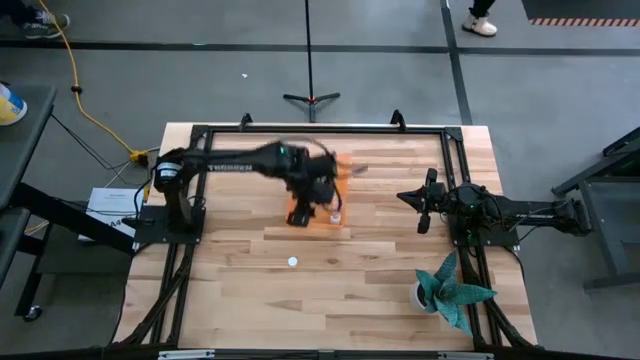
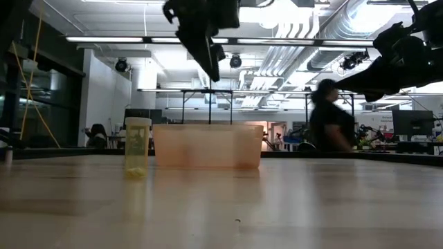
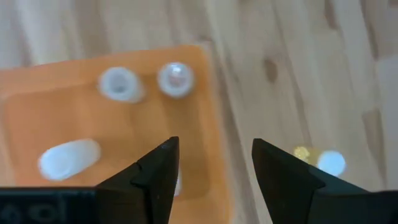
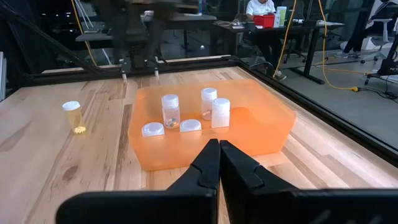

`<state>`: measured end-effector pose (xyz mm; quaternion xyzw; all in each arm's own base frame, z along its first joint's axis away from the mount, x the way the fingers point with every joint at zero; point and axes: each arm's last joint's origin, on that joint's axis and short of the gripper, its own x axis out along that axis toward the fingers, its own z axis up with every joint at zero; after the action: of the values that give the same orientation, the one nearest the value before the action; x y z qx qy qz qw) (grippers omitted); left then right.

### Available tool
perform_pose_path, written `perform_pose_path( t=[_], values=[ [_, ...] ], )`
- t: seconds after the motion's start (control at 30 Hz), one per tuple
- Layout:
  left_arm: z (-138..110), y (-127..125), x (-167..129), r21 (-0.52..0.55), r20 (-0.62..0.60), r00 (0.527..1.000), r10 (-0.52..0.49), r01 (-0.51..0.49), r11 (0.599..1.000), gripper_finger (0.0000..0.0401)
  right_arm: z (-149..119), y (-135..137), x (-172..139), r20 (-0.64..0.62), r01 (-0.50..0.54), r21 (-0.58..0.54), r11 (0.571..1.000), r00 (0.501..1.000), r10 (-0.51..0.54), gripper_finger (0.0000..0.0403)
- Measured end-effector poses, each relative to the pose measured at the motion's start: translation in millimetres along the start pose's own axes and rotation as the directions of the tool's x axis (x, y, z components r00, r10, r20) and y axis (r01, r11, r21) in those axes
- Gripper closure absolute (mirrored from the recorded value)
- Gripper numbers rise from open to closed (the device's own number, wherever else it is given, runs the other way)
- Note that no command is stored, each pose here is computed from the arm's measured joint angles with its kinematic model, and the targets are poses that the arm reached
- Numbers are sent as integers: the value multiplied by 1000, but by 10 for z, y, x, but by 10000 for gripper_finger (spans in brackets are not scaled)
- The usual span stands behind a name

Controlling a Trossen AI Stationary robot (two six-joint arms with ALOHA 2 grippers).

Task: Pick and place pill bottles into a basket
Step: Put the yellow medicine bottle into the yellow bin

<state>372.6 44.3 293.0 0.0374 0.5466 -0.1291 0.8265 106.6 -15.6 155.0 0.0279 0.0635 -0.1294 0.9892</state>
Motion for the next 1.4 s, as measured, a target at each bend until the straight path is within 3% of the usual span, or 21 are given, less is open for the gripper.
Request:
perform_pose_path(
  t=[0.2, 0.37, 0.57, 0.73, 1.07, 1.4],
  values=[
    [142, -651, 132, 118, -62, 993, 98, -90, 989, 183, 0, 0, 0, 0, 0, 5, 1000, 1000, 0, 402],
    [203, -1036, 218, 61, -57, 979, 195, -192, 980, 187, -1, 2, 0, -1, -5, 10, 1000, 1000, 5, 402],
    [195, -1342, 249, -64, -62, 984, 167, -171, 983, 187, -1, 3, 0, -2, -10, 11, 1000, 1000, 10, 402],
    [176, -1437, 269, -215, -71, 985, 159, -170, 962, 178, -2, 3, 0, -2, -10, 11, 1000, 1000, 10, 402],
    [-71, -1462, 549, -399, -200, 973, 117, -190, 897, 80, -2, 3, 0, -2, -11, 11, 1000, 1000, 12, 402],
    [-290, -1454, 818, -393, -256, 957, 133, -229, 891, 62, -1, 3, 0, -2, -12, 6, 1000, 1000, 12, 402]
  ],
)
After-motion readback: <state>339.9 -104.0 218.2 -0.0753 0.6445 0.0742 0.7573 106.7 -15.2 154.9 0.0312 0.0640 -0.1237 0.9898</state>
